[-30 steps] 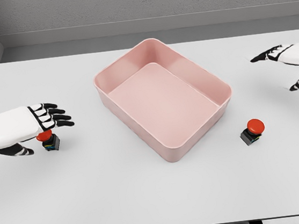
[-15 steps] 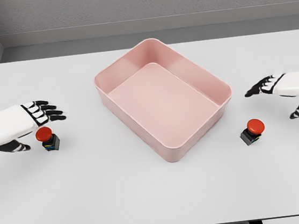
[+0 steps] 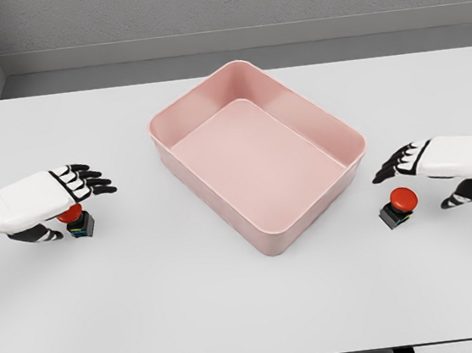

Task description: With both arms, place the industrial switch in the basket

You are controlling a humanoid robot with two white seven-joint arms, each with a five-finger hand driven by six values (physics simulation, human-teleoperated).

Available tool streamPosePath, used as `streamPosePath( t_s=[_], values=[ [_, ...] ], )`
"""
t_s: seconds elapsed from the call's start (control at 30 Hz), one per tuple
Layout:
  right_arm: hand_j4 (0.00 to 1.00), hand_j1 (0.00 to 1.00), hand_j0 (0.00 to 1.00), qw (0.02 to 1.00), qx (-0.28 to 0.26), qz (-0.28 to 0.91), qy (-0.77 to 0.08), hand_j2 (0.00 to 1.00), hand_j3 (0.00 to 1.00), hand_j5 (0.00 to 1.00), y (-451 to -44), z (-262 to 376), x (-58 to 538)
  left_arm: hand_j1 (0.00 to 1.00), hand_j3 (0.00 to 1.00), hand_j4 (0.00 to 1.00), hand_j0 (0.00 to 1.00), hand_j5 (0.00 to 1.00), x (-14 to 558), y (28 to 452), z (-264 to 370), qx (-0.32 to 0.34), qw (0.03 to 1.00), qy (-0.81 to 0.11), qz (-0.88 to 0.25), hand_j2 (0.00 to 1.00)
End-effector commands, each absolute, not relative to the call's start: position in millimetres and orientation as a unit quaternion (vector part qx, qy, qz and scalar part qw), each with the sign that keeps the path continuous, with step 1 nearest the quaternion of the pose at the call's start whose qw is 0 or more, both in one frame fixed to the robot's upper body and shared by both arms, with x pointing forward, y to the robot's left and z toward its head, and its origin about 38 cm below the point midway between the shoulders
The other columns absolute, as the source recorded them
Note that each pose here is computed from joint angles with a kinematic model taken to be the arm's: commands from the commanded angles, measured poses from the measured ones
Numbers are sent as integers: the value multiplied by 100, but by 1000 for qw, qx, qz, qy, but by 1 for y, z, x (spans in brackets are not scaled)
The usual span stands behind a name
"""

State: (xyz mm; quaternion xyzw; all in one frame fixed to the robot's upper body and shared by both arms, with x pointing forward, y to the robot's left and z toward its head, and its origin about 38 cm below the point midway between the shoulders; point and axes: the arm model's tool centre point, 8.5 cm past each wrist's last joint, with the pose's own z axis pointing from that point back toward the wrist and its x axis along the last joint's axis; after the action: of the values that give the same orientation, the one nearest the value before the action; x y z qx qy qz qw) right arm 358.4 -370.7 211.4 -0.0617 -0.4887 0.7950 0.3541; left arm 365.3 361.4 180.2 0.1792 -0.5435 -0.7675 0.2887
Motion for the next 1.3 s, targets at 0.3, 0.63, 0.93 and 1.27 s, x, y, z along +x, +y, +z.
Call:
streamPosePath(
  t_s=[0.3,0.63,0.93,1.27],
  values=[
    [90,90,90,355,-41,796,-488,90,90,90,-362,201,352,100,100,100,100,100,366,367,176,180,298,-539,-767,100],
    [86,86,86,349,-33,794,-496,86,86,86,-353,197,354,100,100,100,100,100,363,367,167,173,306,-537,-767,100],
    [82,82,82,346,-23,797,-495,82,82,82,-346,192,355,100,100,100,100,100,365,367,160,172,313,-537,-764,100],
    [77,77,77,355,-21,796,-489,77,77,77,-350,185,355,100,100,100,100,100,367,362,156,171,312,-540,-763,100]
  ],
)
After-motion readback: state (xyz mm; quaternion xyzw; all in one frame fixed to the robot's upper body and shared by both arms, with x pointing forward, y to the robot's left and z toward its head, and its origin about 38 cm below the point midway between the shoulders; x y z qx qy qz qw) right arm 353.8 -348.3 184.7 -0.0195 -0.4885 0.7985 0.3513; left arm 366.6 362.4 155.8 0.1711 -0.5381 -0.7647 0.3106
